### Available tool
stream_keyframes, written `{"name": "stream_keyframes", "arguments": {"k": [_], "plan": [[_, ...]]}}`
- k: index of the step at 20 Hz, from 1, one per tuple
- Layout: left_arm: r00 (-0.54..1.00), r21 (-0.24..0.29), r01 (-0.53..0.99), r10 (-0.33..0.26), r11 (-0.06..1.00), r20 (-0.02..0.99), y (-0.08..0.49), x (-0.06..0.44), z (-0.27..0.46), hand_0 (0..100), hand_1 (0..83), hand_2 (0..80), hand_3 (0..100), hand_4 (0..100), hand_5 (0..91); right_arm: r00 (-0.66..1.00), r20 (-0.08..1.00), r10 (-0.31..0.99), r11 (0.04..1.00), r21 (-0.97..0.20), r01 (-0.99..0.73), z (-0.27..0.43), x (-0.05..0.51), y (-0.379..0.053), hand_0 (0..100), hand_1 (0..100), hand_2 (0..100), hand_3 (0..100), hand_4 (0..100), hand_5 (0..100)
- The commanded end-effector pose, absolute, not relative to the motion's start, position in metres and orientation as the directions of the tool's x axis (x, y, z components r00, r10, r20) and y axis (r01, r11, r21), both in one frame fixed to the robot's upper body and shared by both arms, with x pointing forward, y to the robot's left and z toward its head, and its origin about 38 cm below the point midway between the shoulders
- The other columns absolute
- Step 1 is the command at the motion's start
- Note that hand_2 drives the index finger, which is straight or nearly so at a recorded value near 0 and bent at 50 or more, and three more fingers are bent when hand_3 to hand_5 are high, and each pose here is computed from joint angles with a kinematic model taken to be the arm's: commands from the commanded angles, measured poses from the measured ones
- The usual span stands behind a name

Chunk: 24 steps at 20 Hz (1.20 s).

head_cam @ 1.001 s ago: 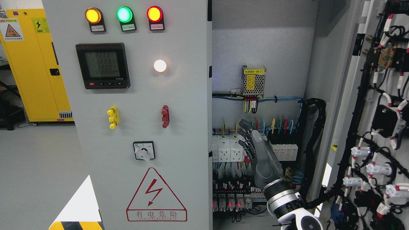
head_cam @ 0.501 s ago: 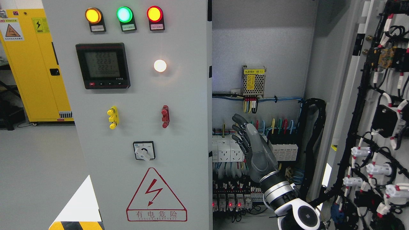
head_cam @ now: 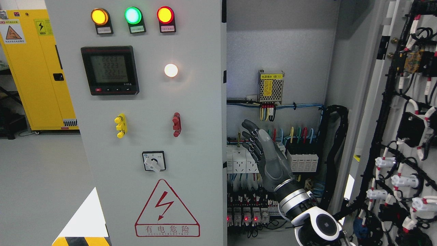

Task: Open door with both hands
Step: 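Raise the right hand into the cabinet toward the indicator-light door edge, then hook the right hand fingers behind the inner edge of the indicator-light door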

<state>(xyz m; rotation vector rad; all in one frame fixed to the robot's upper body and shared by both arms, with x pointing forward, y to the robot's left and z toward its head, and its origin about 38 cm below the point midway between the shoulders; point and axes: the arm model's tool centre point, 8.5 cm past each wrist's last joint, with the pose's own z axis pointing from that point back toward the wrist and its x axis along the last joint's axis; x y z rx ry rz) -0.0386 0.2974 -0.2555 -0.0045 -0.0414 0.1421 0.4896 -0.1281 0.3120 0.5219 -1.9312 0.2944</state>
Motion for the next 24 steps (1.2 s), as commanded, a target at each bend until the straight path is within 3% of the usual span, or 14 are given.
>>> {"name": "stream_keyframes", "arguments": {"k": [1,24], "plan": [[0.989,-0.007,-0.141,0.141,0.99,0.043,0.298,-0.038,-0.255,36,15.6,0.0,0,0,0.0,-0.289,0.922,-0.259,0.854,0.079,-0.514,0.308,0.496,-0.117,22,6,0,0,0,0],[0.989,-0.012,-0.14,0.14,0.99,0.043,0.295,-0.039,-0.256,36,15.5,0.0,0,0,0.0,-0.25,0.938,-0.24,0.773,0.028,-0.633,0.309,0.504,-0.106,21,6,0,0,0,0]]}}
